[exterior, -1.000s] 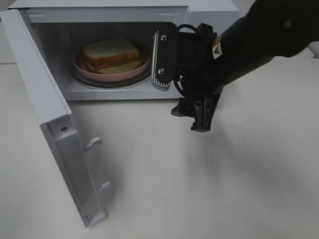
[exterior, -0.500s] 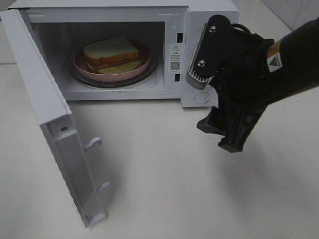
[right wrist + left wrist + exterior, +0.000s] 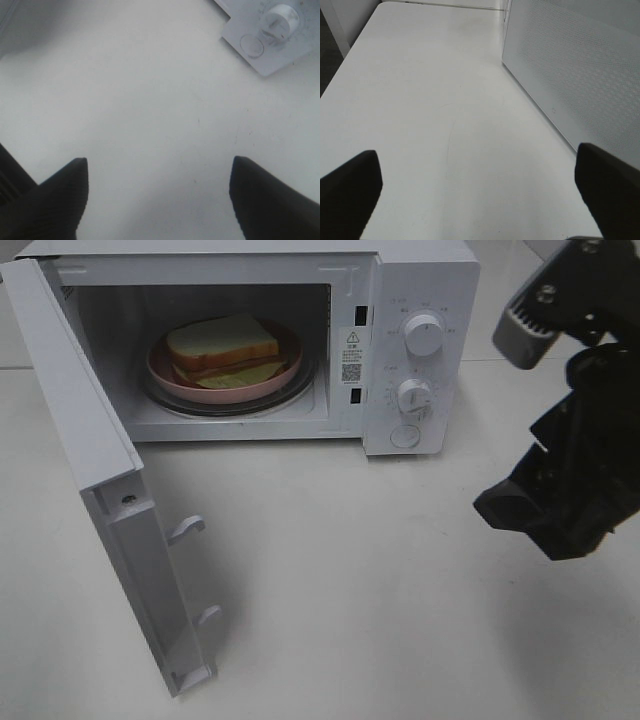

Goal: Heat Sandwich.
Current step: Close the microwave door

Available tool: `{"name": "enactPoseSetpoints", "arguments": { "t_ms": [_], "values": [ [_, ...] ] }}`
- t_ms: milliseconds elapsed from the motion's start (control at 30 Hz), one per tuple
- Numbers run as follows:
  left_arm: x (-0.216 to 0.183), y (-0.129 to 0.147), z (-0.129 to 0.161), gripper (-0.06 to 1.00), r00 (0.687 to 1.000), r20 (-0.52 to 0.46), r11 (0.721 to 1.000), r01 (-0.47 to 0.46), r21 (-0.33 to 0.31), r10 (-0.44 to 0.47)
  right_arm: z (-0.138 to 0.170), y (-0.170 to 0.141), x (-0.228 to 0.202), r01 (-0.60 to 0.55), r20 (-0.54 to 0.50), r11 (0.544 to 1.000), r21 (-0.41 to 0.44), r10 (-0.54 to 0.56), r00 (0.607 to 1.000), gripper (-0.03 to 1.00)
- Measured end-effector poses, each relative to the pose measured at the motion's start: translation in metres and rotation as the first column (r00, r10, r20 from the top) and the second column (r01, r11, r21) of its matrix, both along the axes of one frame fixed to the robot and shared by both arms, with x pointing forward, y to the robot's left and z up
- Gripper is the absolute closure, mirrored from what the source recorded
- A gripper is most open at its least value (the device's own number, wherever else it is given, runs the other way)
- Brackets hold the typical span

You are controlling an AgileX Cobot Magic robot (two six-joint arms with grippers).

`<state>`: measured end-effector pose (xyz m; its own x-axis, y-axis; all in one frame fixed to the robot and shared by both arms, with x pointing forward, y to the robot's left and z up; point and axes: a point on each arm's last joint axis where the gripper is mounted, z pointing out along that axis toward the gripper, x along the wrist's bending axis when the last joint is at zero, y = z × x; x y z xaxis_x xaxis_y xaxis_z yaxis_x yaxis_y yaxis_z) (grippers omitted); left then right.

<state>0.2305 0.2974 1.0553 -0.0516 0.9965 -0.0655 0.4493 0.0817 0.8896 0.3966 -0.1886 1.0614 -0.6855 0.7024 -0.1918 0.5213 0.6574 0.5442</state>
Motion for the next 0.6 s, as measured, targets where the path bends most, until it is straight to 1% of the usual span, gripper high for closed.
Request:
{"name": "enactPoseSetpoints", "arguments": {
  "t_ms": [67,100,200,367,533,600],
  "values": [
    [0.000,0.000,0.000,-0.05,1.000,0.000,1.000,0.000,0.000,0.000,0.003,-0.004,-0.004,0.020,-0.009,1.000,0.007,-0.020,1.000,0.22],
    [0.000,0.000,0.000,-0.05,1.000,0.000,1.000,0.000,0.000,0.000,0.008,-0.010,-0.013,0.051,-0.019,0.998,0.020,-0.051,0.999,0.22],
    [0.000,0.000,0.000,-0.05,1.000,0.000,1.000,0.000,0.000,0.000,0.019,-0.025,-0.031,0.083,-0.028,0.996,0.029,-0.083,0.996,0.22],
    [0.000,0.000,0.000,-0.05,1.000,0.000,1.000,0.000,0.000,0.000,0.025,-0.036,-0.044,0.096,-0.028,0.995,0.033,-0.095,0.995,0.22],
    [0.000,0.000,0.000,-0.05,1.000,0.000,1.000,0.000,0.000,0.000,0.033,-0.059,-0.074,0.118,-0.046,0.993,0.020,-0.117,0.992,0.22],
    [0.000,0.000,0.000,-0.05,1.000,0.000,1.000,0.000,0.000,0.000,0.034,-0.062,-0.077,0.120,-0.046,0.993,0.021,-0.119,0.992,0.22]
  ]
}}
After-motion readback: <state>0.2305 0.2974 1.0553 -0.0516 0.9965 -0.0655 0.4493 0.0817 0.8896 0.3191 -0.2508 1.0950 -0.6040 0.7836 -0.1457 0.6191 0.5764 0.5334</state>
